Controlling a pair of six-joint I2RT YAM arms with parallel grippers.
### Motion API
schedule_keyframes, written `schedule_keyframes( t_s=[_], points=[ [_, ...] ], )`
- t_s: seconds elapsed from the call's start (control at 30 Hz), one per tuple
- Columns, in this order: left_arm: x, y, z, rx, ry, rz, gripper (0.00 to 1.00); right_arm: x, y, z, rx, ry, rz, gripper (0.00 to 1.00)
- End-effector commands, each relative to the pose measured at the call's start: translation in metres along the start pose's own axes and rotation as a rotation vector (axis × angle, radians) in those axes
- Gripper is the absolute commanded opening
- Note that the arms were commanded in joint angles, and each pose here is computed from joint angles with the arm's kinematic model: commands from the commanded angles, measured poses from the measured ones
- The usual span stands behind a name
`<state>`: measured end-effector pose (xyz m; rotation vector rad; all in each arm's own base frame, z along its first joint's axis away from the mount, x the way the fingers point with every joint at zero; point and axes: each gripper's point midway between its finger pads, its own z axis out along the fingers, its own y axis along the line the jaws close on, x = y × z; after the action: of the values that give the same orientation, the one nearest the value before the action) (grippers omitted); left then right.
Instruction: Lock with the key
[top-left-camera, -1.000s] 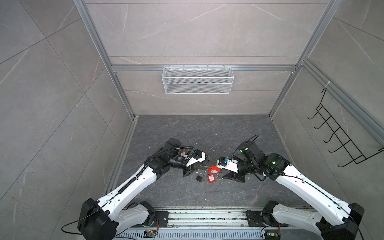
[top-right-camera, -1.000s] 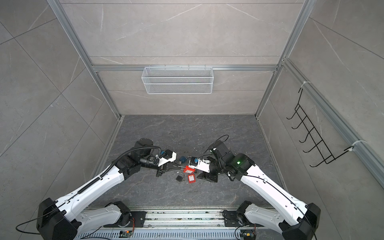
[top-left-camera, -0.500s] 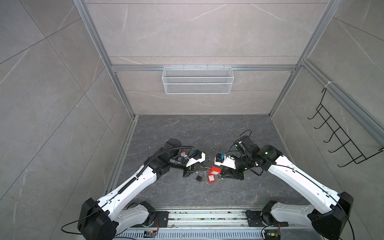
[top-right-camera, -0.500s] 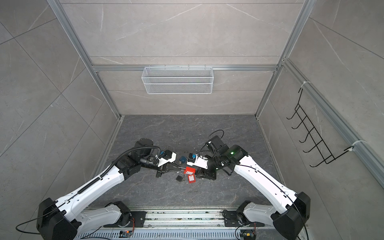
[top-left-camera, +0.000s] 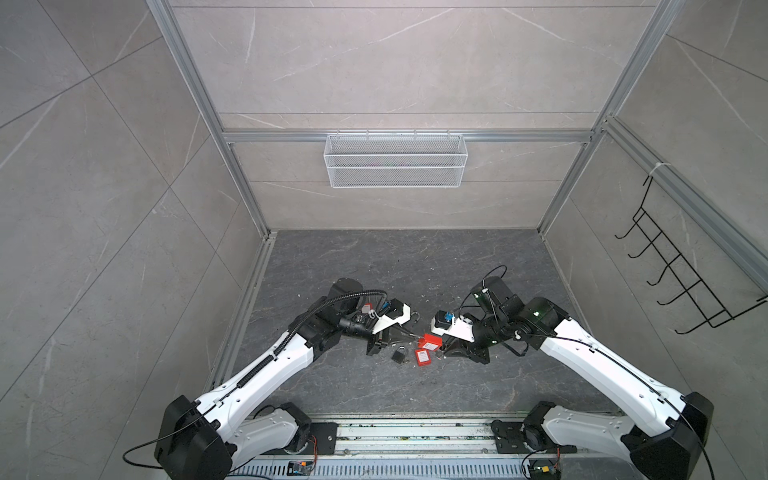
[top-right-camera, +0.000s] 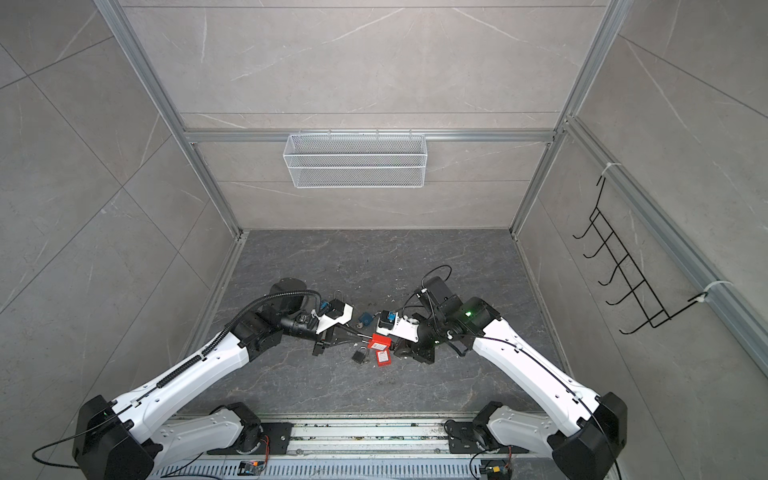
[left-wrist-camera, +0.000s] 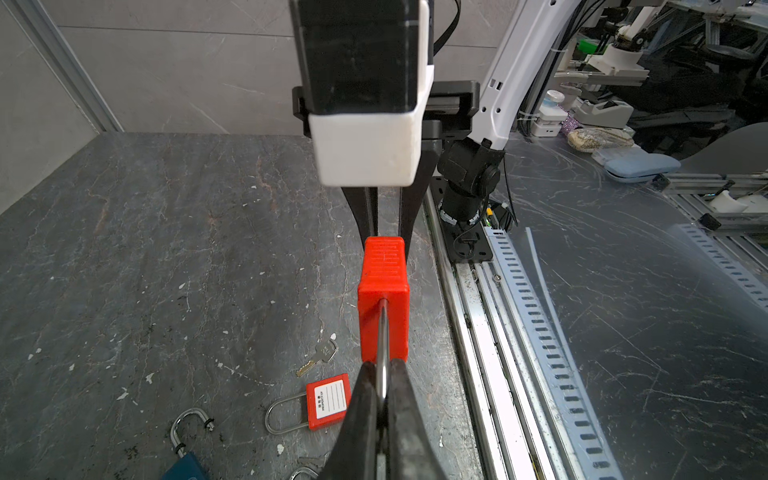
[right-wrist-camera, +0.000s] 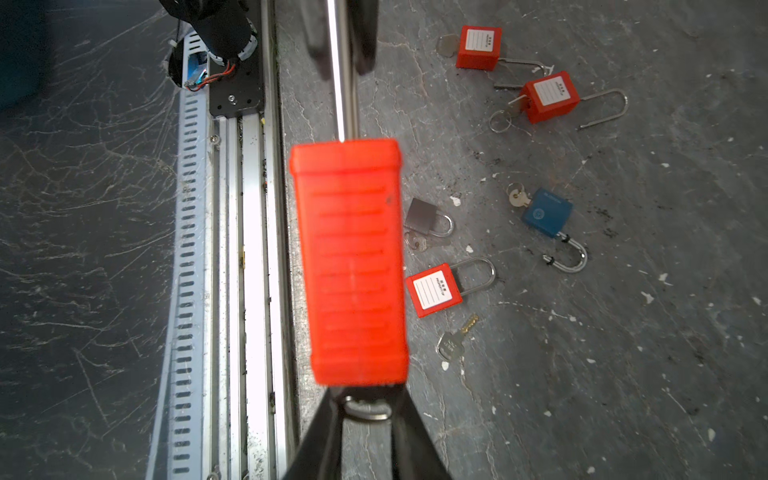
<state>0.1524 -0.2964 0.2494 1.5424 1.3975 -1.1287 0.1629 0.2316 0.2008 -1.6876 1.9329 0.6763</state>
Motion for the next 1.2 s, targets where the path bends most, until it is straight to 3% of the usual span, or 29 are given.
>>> schedule_keyframes(
  t_s=[0.0,0.13,0.27,0.37,0.83,1.0,1.17],
  points=[
    [-0.021,-0.007,-0.002,0.026,-0.071,0.060,0.00,-0.017,-0.006,-0.007,0.059,-0.089,-0.046,0.32],
    [-0.022,-0.009,-0.003,0.030,-0.069,0.066,0.00,-0.006,0.014,-0.012,-0.043,-0.023,0.012,0.40],
    [-0.023,-0.013,-0.003,0.049,-0.069,0.081,0.00,0.009,0.030,-0.013,-0.220,0.091,0.134,0.39],
    [-0.022,-0.017,-0.001,0.063,-0.067,0.091,0.00,0.004,0.026,-0.011,-0.256,0.085,0.168,0.36],
    [-0.016,-0.018,0.006,0.073,-0.031,0.101,0.00,-0.011,0.016,-0.004,-0.231,-0.004,0.095,0.21],
    [-0.019,-0.012,0.009,0.072,-0.031,0.097,0.00,-0.015,0.010,-0.007,-0.149,-0.061,0.042,0.12],
    [-0.020,-0.007,0.012,0.067,-0.026,0.083,0.00,-0.008,-0.001,-0.009,-0.032,-0.063,-0.006,0.12]
  ],
)
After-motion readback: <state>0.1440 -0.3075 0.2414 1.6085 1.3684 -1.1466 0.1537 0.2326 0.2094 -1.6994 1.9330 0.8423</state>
